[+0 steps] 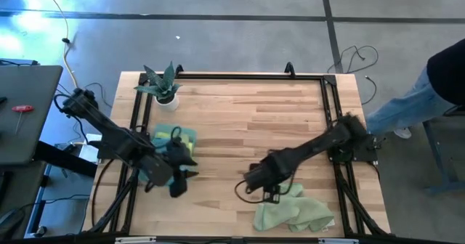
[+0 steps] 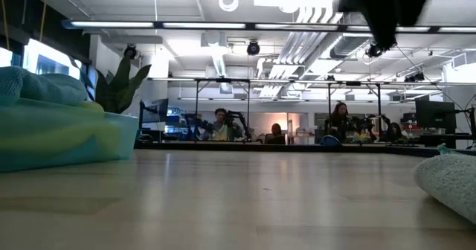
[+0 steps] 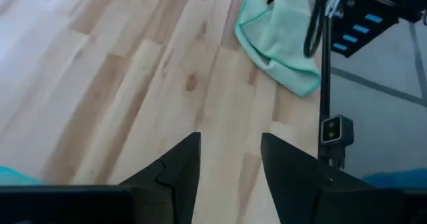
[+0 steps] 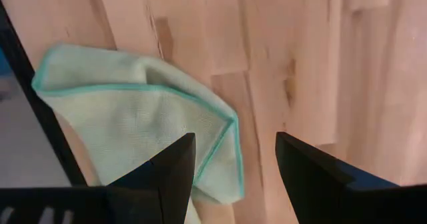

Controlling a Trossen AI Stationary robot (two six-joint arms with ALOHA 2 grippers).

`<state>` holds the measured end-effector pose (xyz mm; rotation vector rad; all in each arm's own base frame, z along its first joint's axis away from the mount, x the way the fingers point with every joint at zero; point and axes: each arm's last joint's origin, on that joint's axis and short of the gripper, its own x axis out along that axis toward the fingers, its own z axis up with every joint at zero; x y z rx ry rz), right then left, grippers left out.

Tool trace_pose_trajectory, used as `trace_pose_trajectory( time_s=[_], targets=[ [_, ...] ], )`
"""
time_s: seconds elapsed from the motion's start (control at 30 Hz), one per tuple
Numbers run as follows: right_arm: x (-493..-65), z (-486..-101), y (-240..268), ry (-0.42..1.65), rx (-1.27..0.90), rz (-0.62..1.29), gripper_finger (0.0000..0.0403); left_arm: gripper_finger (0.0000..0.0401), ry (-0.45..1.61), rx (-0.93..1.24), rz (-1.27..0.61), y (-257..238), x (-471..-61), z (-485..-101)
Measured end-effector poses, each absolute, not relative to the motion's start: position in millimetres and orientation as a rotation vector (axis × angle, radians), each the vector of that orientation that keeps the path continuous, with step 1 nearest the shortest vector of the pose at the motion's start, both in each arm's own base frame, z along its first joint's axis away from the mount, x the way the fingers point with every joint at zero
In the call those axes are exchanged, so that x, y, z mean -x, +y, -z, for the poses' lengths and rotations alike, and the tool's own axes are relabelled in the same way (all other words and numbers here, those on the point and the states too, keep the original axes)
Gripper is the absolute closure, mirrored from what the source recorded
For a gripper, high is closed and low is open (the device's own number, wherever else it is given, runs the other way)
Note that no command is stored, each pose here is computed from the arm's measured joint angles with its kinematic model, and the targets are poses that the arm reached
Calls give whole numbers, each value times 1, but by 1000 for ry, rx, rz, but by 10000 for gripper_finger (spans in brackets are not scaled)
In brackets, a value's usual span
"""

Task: Fold microfiber towels
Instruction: Fold the green microfiber towel

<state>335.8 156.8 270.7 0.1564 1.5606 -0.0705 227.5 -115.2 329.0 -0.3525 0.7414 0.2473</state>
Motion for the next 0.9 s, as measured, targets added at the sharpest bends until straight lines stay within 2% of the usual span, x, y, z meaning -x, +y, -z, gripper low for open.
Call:
trace_pose_trajectory(
  time_s=[0.23,0.4,0.63,0.9],
  targets=[
    [-275,-222,140,1480,-365,-7,203,254,676,443,-236,-131,-254,-318],
    [-252,-194,128,1416,-347,-95,203,254,627,480,-228,-136,-268,-314],
    [-242,-159,125,1245,-175,-312,203,254,619,497,-227,-139,-276,-307],
    [-245,-152,123,1142,-203,-288,203,254,617,475,-290,-123,-282,-306]
  ],
)
